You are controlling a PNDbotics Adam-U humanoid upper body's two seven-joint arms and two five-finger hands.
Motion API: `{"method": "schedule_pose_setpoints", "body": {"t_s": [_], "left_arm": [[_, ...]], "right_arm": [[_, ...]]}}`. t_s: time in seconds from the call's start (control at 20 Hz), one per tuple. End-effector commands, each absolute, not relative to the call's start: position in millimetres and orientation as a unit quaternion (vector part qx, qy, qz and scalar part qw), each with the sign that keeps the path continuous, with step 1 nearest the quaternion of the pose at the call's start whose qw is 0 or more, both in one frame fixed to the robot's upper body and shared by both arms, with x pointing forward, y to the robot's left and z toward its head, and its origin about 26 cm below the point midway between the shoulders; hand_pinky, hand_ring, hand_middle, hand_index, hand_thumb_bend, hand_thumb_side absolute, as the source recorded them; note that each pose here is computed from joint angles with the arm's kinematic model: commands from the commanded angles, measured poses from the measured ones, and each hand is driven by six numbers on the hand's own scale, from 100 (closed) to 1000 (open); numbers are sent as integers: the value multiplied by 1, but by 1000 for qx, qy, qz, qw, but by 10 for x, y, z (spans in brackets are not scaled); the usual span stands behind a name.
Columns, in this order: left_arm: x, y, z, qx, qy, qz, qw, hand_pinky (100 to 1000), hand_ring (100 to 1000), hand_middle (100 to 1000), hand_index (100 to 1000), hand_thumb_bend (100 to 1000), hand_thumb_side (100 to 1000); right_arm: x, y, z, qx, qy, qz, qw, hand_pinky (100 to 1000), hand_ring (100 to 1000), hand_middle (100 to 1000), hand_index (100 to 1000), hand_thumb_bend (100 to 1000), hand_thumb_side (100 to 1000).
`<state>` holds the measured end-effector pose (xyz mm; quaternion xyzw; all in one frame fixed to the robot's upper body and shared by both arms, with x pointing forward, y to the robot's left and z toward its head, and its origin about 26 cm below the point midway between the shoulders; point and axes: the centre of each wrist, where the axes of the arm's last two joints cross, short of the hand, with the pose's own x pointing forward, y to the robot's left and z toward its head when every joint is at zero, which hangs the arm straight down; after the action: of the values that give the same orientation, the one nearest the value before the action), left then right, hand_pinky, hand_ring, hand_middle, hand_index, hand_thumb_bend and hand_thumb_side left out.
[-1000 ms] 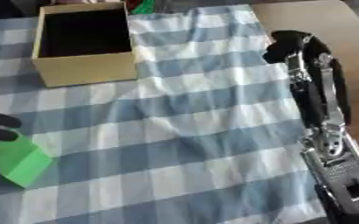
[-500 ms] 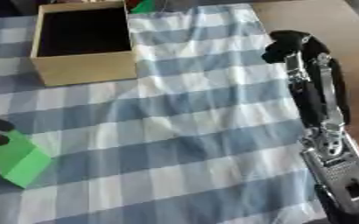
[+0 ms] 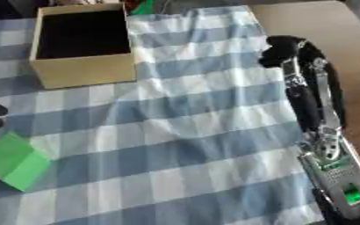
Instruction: Pick up objects on the table and place them in the box.
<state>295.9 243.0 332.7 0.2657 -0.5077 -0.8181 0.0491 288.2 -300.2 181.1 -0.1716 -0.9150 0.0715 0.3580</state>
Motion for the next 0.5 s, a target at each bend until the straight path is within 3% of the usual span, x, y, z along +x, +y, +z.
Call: {"method": "schedule_pose_setpoints", "body": {"t_s": [0.05,0.5], "left_arm": [[2916,2375,3433,245,-432,-868,-15,817,899,935,1000,659,530],[2970,2163,3356,234,-441,-866,-12,828,897,922,1000,673,521]], "right_arm": [[2861,-3002,1870,-173,-918,78,348,620,585,545,723,100,825],[2864,-2983,1863,-169,-918,78,351,622,586,545,724,100,824]]}}
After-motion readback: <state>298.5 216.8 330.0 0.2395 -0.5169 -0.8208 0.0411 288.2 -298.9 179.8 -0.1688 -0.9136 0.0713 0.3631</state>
